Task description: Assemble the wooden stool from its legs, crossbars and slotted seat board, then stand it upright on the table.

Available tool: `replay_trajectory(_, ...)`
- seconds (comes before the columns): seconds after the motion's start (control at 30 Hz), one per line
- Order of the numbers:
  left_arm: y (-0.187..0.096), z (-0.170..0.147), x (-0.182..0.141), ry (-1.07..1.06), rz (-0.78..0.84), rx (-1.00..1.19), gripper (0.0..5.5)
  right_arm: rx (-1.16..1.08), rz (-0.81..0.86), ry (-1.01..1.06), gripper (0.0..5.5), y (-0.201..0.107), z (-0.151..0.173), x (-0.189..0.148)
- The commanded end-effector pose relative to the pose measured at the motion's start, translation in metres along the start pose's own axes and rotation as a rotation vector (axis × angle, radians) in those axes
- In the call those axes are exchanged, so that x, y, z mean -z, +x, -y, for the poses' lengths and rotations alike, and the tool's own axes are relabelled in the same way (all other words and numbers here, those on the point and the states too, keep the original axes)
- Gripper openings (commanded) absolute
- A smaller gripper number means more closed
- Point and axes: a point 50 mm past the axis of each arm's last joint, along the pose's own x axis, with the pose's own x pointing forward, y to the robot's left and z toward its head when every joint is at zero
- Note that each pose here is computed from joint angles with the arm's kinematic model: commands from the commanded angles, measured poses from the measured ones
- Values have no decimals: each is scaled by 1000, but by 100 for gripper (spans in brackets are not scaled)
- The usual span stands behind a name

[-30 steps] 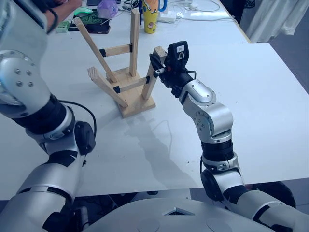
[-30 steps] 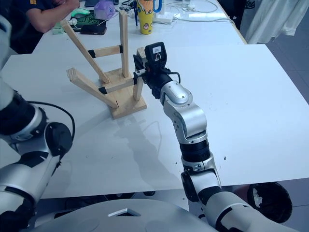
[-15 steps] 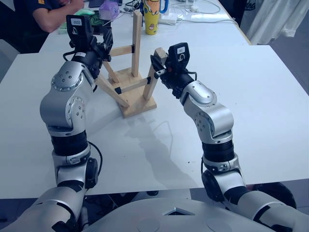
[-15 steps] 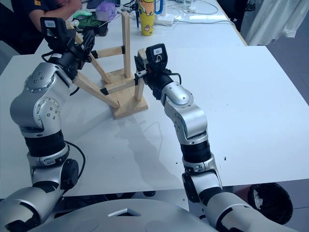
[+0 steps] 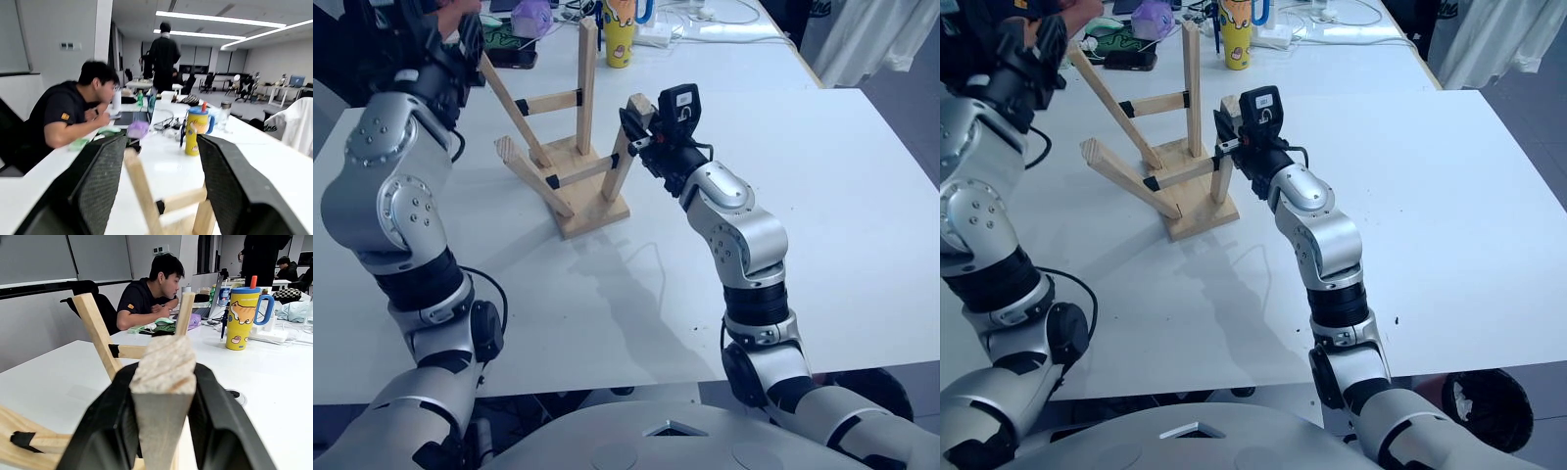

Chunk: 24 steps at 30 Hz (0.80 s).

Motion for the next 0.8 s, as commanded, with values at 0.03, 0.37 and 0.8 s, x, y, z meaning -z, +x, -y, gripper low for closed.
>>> replay_trajectory(0.03, -3, -4, 12, 15, -30, -26, 265, 14, -48, 3, 176, 0, 8, 7)
replay_trajectory(0.37, -5, -8, 26, 35, -62, -53, 265, 8, 191, 2, 211, -3, 10, -46)
replay_trajectory(0.8, -9, -5, 26, 44, -51, -68, 265, -63, 530, 47, 146, 9, 14, -150)
